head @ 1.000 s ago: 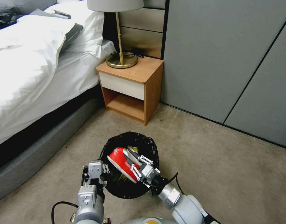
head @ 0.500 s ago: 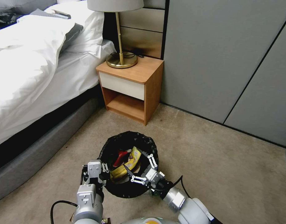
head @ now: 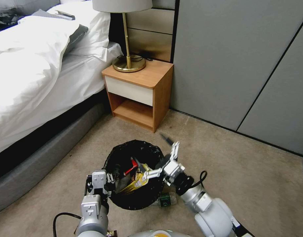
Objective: Pick up the trash bin, then pick up the garbage from the floor and place it into the trash bin.
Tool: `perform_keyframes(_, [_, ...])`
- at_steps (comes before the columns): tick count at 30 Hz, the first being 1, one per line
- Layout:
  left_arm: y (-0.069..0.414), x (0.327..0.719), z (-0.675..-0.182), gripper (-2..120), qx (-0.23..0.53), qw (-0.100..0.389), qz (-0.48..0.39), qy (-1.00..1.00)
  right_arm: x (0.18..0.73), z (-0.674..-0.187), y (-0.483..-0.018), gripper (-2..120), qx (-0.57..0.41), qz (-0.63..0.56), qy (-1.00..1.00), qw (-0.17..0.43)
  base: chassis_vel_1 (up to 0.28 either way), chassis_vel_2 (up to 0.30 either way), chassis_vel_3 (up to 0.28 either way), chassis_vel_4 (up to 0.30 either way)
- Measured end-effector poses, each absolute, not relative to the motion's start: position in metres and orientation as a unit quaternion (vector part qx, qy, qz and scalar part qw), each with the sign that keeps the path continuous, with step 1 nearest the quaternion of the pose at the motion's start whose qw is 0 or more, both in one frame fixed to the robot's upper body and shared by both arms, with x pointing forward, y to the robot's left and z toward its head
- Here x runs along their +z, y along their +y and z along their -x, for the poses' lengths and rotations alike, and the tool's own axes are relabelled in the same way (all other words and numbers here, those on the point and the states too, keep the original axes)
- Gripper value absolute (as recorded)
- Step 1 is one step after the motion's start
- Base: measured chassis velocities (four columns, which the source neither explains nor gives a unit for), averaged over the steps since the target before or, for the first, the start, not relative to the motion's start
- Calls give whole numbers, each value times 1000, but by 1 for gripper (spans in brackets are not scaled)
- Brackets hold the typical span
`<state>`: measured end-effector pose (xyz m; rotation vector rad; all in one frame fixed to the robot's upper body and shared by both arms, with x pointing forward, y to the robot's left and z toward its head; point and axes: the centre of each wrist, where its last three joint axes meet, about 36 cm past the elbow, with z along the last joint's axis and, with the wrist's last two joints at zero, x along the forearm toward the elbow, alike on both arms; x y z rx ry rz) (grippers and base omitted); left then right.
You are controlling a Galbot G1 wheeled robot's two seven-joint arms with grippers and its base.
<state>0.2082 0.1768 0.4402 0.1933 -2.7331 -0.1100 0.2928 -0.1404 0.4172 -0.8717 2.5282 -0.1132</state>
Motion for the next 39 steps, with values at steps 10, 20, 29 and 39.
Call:
perform_keyframes(10, [183,443,-206,1,-37,193,-77,-977,426,-269,-140,104,-31,214,950,225,0,0,0,0])
perform_keyframes(20, [190,444,-205,1,-33,180,-81,-980,415,-239,-158,100,-66,148,972,171,0,0,0,0])
perform_keyframes(29, [191,444,-205,1,-31,168,-76,-982,385,-229,-169,100,-71,129,977,155,0,0,0,0])
perform_keyframes(39, [190,447,-204,1,-25,167,-72,-983,378,-235,-172,100,-64,124,977,162,0,0,0,0])
